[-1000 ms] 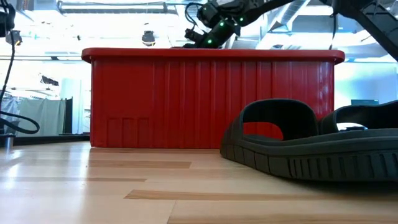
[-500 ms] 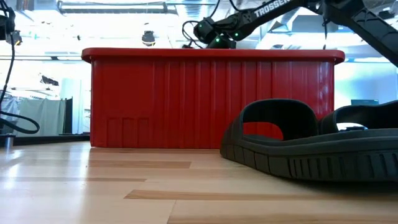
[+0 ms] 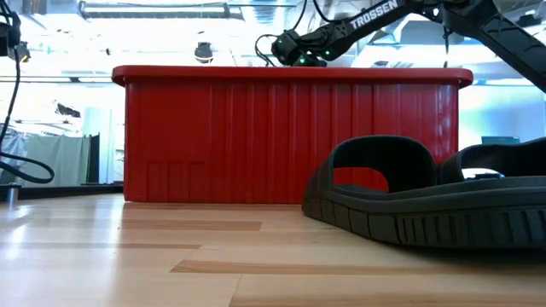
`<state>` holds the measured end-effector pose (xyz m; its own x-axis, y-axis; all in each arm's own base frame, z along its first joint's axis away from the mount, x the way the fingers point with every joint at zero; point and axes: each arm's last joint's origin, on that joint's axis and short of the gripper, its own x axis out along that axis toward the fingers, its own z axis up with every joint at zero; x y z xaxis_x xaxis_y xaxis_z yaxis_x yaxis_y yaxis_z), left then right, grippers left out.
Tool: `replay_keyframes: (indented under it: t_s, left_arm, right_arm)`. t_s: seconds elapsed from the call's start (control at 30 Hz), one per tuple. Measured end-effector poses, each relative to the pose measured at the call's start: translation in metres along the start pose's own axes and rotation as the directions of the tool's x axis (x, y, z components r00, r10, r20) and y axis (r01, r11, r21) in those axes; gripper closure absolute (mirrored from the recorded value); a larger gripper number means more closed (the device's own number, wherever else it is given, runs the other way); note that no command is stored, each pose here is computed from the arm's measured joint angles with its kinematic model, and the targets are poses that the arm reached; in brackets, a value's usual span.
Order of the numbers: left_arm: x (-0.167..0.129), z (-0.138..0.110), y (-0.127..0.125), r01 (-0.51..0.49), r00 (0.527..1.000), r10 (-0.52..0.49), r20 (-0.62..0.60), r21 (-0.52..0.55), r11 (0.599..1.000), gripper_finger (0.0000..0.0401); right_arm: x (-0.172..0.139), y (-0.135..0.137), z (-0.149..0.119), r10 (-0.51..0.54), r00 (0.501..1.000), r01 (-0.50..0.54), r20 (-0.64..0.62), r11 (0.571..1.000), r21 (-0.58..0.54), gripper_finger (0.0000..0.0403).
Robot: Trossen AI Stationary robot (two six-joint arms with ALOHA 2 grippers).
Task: Pick and place slides into bin
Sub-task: Put the black slide into the red bin
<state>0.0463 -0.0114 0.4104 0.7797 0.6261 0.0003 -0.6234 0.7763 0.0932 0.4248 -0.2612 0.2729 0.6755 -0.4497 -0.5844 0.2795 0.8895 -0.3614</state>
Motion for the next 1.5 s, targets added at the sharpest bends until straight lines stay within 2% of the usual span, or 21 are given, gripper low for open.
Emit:
replay_keyframes:
  t_s: [0.3,0.53,0.9,1.1,1.5]
  left_arm:
    - [0.000,0.000,0.000,0.000,1.000,0.000,0.000,-0.001,1.000,0.0181]
    - [0.000,0.000,0.000,0.000,1.000,0.000,0.000,-0.017,1.000,0.0181]
    - [0.000,0.000,0.000,0.000,1.000,0.000,0.000,-0.039,0.999,0.0181]
    - [0.000,0.000,0.000,0.000,1.000,0.000,0.000,-0.040,0.999,0.0181]
    - [0.000,0.000,0.000,0.000,1.000,0.000,0.000,-0.045,0.999,0.0181]
  right_arm:
    - [0.009,0.006,-0.004,0.019,1.000,-0.020,-0.015,0.999,-0.039,0.0402]
    - [0.027,0.019,-0.009,-0.014,0.999,0.012,-0.034,0.997,-0.077,0.0402]
    - [0.031,0.019,-0.012,-0.021,0.999,0.017,-0.034,0.994,-0.111,0.0394]
    - [0.031,0.019,-0.012,-0.017,0.999,0.012,-0.034,0.988,-0.151,0.0377]
    - [0.031,0.025,-0.009,0.056,0.998,-0.055,-0.002,0.988,-0.144,0.0322]
